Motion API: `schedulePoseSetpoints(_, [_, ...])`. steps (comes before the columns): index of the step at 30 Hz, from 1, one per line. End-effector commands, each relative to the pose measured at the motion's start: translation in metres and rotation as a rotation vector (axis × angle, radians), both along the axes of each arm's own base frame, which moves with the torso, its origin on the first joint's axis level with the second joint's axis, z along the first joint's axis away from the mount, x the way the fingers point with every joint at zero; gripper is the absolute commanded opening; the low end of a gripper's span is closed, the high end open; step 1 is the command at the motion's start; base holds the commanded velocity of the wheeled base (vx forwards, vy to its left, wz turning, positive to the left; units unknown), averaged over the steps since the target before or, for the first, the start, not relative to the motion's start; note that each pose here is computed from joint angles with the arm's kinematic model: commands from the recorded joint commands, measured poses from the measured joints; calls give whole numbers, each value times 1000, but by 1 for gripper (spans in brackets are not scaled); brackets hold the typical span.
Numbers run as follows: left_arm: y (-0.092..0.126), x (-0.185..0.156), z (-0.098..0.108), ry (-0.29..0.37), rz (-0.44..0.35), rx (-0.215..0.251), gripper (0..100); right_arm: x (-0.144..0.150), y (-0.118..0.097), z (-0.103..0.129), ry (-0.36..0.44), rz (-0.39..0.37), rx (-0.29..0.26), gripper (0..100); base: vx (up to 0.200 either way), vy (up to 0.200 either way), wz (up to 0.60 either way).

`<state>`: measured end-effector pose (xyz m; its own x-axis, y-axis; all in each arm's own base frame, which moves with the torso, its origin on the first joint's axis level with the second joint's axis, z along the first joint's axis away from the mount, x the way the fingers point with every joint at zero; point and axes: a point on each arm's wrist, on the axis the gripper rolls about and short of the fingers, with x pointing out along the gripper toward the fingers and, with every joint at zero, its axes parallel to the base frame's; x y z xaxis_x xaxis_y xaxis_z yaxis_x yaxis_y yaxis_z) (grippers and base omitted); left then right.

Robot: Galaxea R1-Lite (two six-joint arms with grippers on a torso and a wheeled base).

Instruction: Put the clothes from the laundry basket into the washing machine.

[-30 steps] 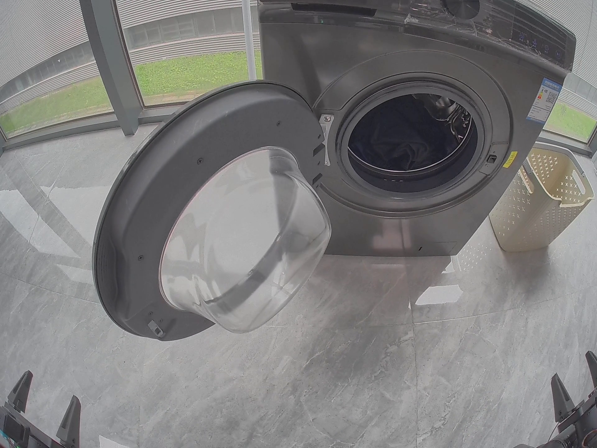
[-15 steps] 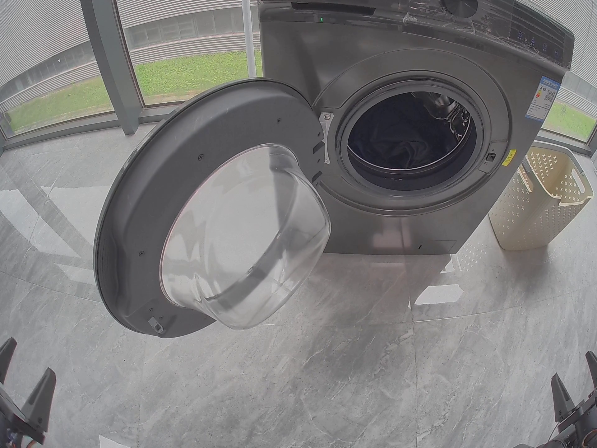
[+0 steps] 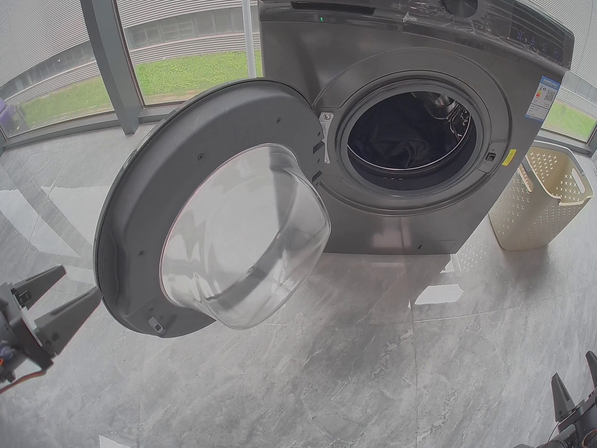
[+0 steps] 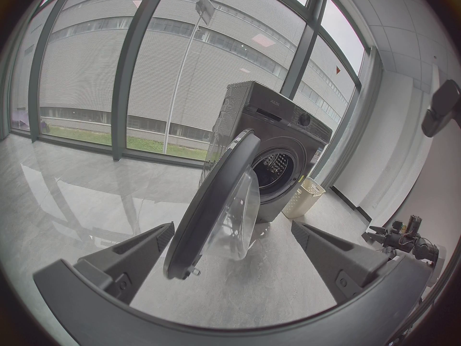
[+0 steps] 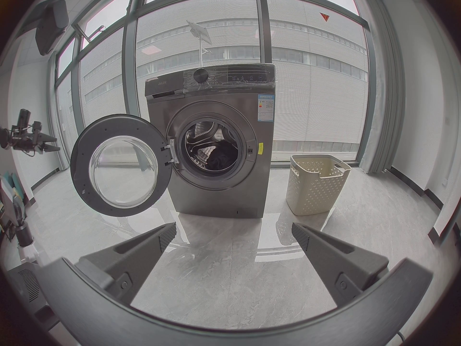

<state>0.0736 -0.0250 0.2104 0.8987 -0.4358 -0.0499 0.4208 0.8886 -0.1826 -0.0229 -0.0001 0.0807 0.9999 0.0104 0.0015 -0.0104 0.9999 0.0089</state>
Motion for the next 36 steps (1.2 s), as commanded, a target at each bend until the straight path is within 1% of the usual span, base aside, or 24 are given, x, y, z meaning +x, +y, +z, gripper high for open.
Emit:
schedulePoseSetpoints(1, [-13, 45, -6, 94, -22, 37, 100, 0, 0, -5, 0, 0, 0, 100, 0, 0, 0])
schedulePoseSetpoints(2, [-16, 54, -7, 98, -26, 42, 100, 0, 0, -5, 0, 0, 0, 100, 0, 0, 0])
schedulePoseSetpoints(4, [-18, 60, -10, 98, -36, 52, 100, 0, 0, -5, -2, 0, -1, 100, 0, 0, 0])
schedulePoseSetpoints(7, [-22, 64, -15, 98, -76, 82, 100, 0, 0, -5, 0, 0, -1, 100, 0, 0, 0])
schedulePoseSetpoints(8, [-22, 64, -15, 98, -76, 82, 100, 0, 0, -5, 0, 0, -1, 100, 0, 0, 0])
schedulePoseSetpoints(9, [-24, 63, -19, 98, -133, 100, 100, 0, 0, -5, 0, -1, -1, 100, 0, 0, 0])
schedulePoseSetpoints(10, [-25, 63, -19, 98, -137, 100, 100, 0, 0, -5, 0, 0, -1, 100, 0, 0, 0])
schedulePoseSetpoints(11, [-28, 60, -19, 89, -181, 106, 100, 0, 0, -5, 0, -1, -1, 100, 0, 0, 0])
schedulePoseSetpoints(12, [-28, 60, -19, 89, -181, 106, 100, 0, 0, -5, 0, -1, -1, 100, 0, 0, 0])
schedulePoseSetpoints(13, [-34, 51, -17, 70, -244, 95, 100, 0, 0, -5, 0, 0, -1, 100, 0, 0, 0])
schedulePoseSetpoints(17, [-40, 29, -16, 33, -378, 66, 100, 0, 0, -5, 0, 0, -1, 100, 0, 0, 0])
schedulePoseSetpoints(18, [-40, 29, -16, 33, -378, 66, 100, 0, 0, -5, 0, 0, -1, 100, 0, 0, 0])
schedulePoseSetpoints(19, [-42, 19, -14, 34, -449, 27, 100, 0, 0, -5, 0, 0, -1, 100, 0, 0, 0])
schedulePoseSetpoints(20, [-43, 14, -13, 35, -478, 0, 100, 0, 0, -5, 1, 0, -1, 100, 0, 0, 0])
schedulePoseSetpoints(21, [-43, 11, -12, 44, -493, -24, 100, 0, 0, -5, 1, -1, -1, 100, 0, 0, 0])
schedulePoseSetpoints(22, [-43, 11, -12, 47, -496, -30, 100, 0, 0, -5, 0, 0, -1, 100, 0, 0, 0])
schedulePoseSetpoints(23, [-43, 9, -9, 63, -509, -68, 100, 0, 0, -5, 0, -1, -1, 100, 0, 0, 0])
schedulePoseSetpoints(25, [-43, 11, -9, 79, -506, -83, 100, 0, 0, -5, 0, 0, -1, 100, 0, 0, 0])
schedulePoseSetpoints(27, [-44, 12, -10, 80, -498, -78, 100, 0, 0, -5, 0, 0, -1, 100, 0, 0, 0])
schedulePoseSetpoints(28, [-44, 15, -10, 85, -472, -74, 100, 0, 0, -5, 0, 2, -1, 100, 0, 0, 0])
schedulePoseSetpoints(29, [-44, 15, -10, 85, -472, -74, 100, 0, 0, -5, 0, 2, -1, 100, 0, 0, 0])
schedulePoseSetpoints(31, [-38, 23, -8, 82, -379, -73, 100, 0, 0, -5, 0, 2, -1, 100, 0, 0, 0])
schedulePoseSetpoints(32, [-36, 28, -7, 80, -346, -74, 100, 0, 0, -5, 0, 2, -1, 100, 0, 0, 0])
schedulePoseSetpoints(36, [-32, 42, -6, 98, -260, -66, 100, 0, 0, -5, 0, 3, -1, 100, 0, 0, 0])
